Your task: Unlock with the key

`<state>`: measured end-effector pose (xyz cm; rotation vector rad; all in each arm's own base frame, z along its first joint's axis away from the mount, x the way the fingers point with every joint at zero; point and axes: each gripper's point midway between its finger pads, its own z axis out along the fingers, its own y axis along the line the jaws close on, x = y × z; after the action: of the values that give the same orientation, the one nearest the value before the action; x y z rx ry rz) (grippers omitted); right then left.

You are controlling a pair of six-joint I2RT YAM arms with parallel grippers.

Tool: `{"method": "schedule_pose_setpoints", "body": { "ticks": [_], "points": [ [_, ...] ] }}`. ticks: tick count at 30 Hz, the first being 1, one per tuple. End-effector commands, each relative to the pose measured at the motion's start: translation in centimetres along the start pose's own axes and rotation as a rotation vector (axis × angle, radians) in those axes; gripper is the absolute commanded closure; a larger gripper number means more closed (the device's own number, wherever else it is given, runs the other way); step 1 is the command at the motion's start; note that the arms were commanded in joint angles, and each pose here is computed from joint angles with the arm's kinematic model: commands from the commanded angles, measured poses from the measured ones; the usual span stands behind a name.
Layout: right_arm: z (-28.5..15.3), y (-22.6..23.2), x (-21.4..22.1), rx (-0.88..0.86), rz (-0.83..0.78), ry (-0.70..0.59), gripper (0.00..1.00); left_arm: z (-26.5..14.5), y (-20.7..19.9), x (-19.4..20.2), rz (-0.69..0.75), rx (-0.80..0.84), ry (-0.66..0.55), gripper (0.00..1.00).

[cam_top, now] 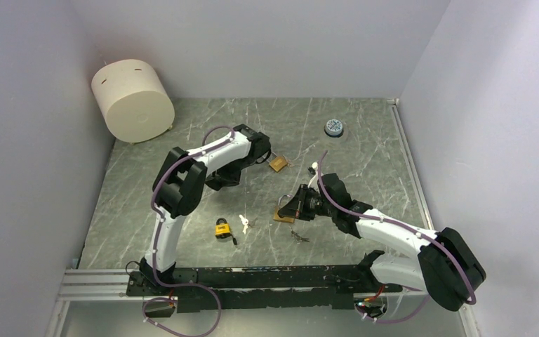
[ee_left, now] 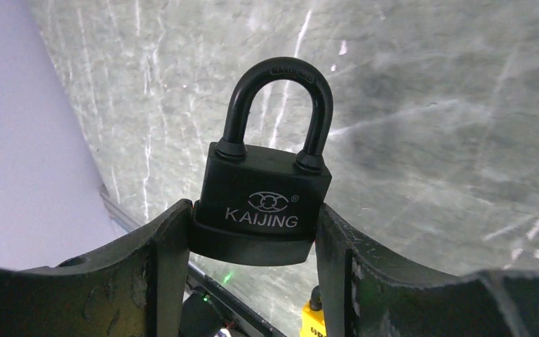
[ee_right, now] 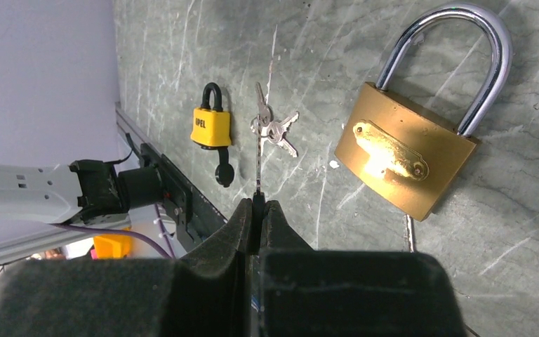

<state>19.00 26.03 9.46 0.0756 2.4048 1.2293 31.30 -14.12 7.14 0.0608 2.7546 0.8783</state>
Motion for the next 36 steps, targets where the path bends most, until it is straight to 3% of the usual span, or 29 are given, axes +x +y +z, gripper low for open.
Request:
{"method": "schedule_pose_setpoints", "body": {
  "ticks": [1, 5, 9, 15, 18, 27, 36],
  "points": [
    [-0.2, 1.5, -0.7, -0.054, -0.002, -0.022, 1.00, -1.6, 2.8, -0.8, -0.031, -0.088, -0.053, 0.79],
    [-0.1, 1.7, -0.7, -0.063, 0.003, -0.015, 1.00, -3.3, -2.2, -0.8, -0.079, 0.285, -0.052, 0.81],
    [-0.3, 2.4, -0.5, -0.092, -0.033, -0.003, 1.00, -9.6, -6.8, -0.9, -0.205, 0.772, -0.082, 0.81],
    [-1.0, 5.2, -0.3, -0.146, -0.214, 0.009, 1.00, -16.1, -7.9, -1.8, -0.407, 1.142, -0.046, 0.81],
    [-0.9, 6.0, -0.2, -0.142, -0.262, 0.013, 1.00, -19.1, -8.5, -1.8, -0.481, 1.399, 0.071, 0.82],
    [-0.1, 6.5, 0.0, -0.097, -0.286, 0.001, 1.00, -21.5, -8.2, -1.2, -0.594, 1.588, 0.230, 0.82],
    [-2.4, 7.9, -2.5, -0.128, -0.297, -0.174, 1.00, -23.2, -7.4, 0.3, -0.658, 1.829, 0.368, 0.84]
  ]
}}
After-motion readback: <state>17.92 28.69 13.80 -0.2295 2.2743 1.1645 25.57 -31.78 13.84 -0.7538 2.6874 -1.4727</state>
